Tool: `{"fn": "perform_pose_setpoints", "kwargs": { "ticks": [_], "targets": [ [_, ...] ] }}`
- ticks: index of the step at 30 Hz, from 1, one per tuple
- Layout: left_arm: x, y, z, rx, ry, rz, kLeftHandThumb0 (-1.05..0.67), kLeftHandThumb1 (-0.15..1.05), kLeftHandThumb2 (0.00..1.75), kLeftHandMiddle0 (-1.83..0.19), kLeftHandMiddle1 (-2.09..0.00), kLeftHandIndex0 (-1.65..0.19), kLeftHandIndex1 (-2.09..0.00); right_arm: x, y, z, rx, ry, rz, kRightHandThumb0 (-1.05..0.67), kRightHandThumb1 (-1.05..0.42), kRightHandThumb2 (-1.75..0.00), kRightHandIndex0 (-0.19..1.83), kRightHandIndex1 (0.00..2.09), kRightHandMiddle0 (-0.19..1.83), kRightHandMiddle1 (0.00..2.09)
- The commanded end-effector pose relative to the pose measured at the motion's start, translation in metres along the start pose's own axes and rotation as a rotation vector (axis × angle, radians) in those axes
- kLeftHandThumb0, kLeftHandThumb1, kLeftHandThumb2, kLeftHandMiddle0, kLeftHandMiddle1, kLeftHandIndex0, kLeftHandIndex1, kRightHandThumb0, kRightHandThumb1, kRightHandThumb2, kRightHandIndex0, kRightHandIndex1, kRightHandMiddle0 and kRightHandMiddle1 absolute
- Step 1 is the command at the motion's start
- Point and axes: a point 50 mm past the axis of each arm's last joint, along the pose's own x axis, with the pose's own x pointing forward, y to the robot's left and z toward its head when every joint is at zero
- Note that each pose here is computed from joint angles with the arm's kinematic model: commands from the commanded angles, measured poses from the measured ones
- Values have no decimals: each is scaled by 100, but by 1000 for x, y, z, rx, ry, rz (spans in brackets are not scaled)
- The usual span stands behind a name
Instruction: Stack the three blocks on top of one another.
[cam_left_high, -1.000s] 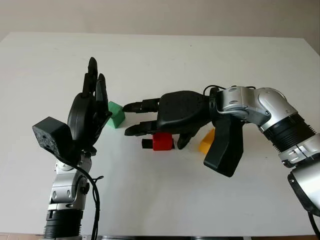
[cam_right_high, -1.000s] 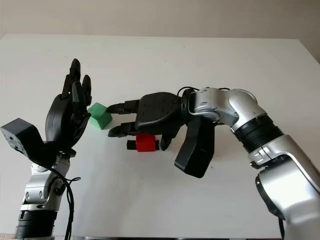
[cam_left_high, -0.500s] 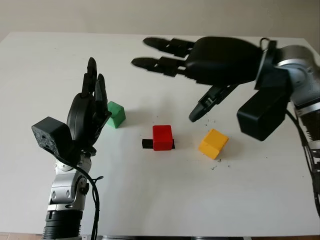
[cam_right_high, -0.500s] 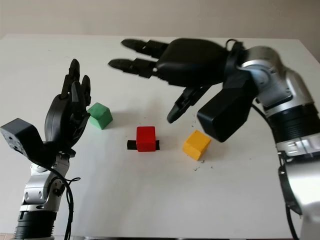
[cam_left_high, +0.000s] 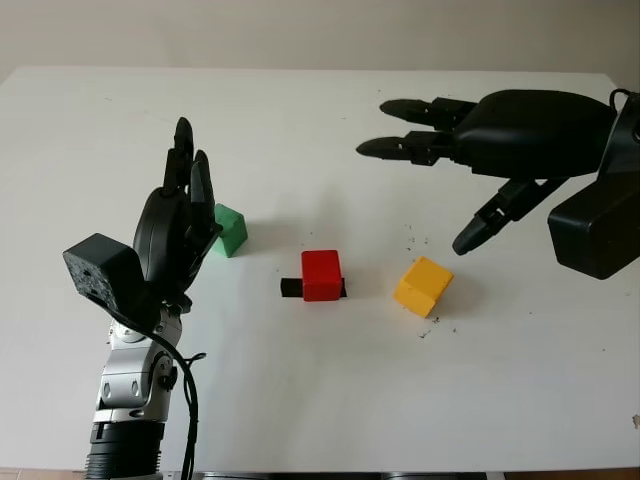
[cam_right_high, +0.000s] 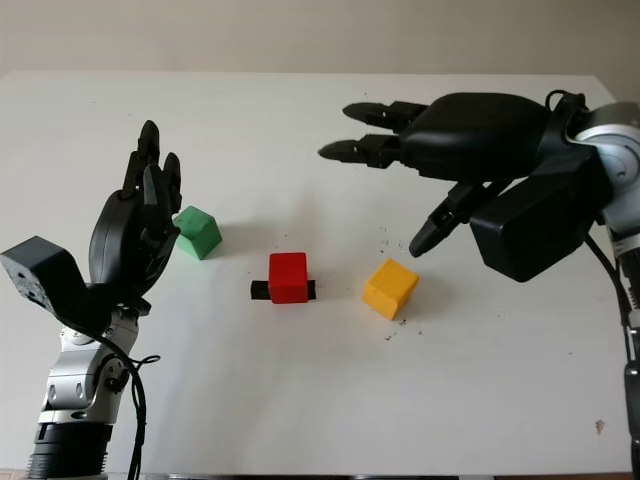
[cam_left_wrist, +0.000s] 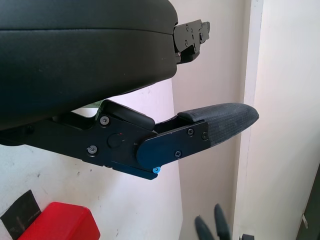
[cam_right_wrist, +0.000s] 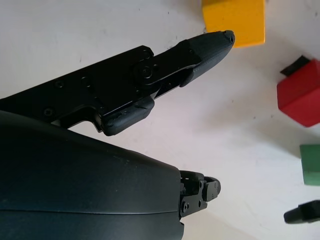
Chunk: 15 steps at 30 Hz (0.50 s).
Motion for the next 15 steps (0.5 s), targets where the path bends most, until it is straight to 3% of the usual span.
{"fn": "perform_pose_setpoints", "kwargs": {
  "ticks": [1,9,15],
  "targets": [
    [0,0,6,6,-24,-6,-75,105,71,19,0,19,0,-3,3,3,-33,-5,22,-81,-94,-5,-11,6,15,13],
    [-2,2,7,10,-18,8,-75,105,71,19,0,19,0,0,24,10,-37,-39,132,-74,-91,-5,-11,5,24,14],
    [-3,2,6,6,-17,5,-75,105,71,19,0,19,0,1,39,16,-28,-59,147,-72,-87,-4,-13,5,24,12]
  ]
}}
